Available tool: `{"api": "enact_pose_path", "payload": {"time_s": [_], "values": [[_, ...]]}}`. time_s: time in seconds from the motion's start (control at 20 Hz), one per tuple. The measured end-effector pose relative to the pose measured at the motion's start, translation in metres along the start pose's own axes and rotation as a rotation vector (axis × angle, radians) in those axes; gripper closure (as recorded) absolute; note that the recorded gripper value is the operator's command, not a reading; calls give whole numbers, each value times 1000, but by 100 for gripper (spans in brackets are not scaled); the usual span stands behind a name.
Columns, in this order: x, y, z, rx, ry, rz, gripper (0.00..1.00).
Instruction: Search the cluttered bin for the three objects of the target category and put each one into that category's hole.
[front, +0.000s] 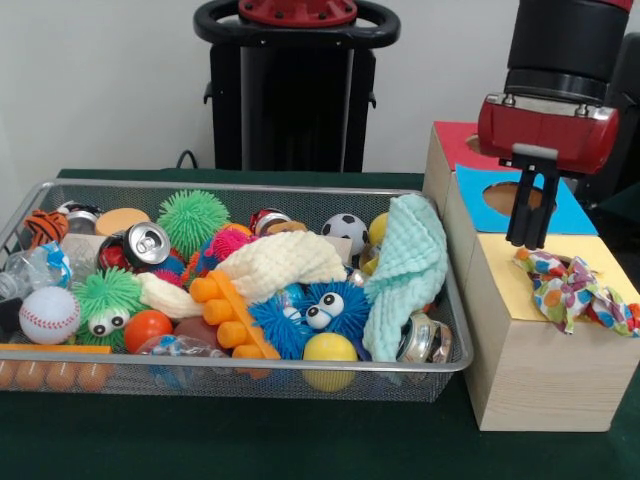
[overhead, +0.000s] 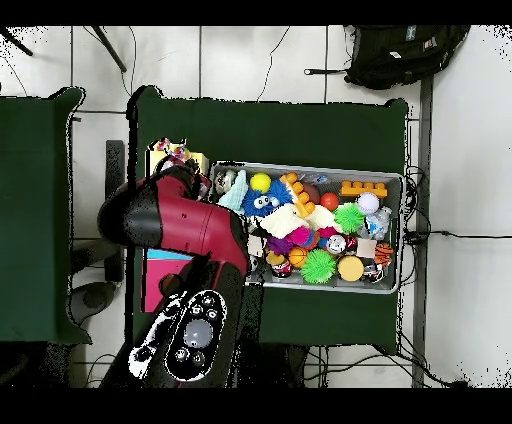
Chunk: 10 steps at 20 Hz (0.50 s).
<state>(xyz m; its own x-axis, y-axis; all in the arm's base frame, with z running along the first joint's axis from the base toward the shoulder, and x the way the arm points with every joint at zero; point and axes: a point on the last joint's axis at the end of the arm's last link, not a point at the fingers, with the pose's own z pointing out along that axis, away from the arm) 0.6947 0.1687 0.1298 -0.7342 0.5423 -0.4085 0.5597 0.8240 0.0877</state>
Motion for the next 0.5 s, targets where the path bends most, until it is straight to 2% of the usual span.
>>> {"api": "enact_pose_path", "payload": {"time_s": [0.35,0.5], "values": [[-2,5,-3,12,-29,9,100],[-3,12,-5,7,-58,15,100]]}}
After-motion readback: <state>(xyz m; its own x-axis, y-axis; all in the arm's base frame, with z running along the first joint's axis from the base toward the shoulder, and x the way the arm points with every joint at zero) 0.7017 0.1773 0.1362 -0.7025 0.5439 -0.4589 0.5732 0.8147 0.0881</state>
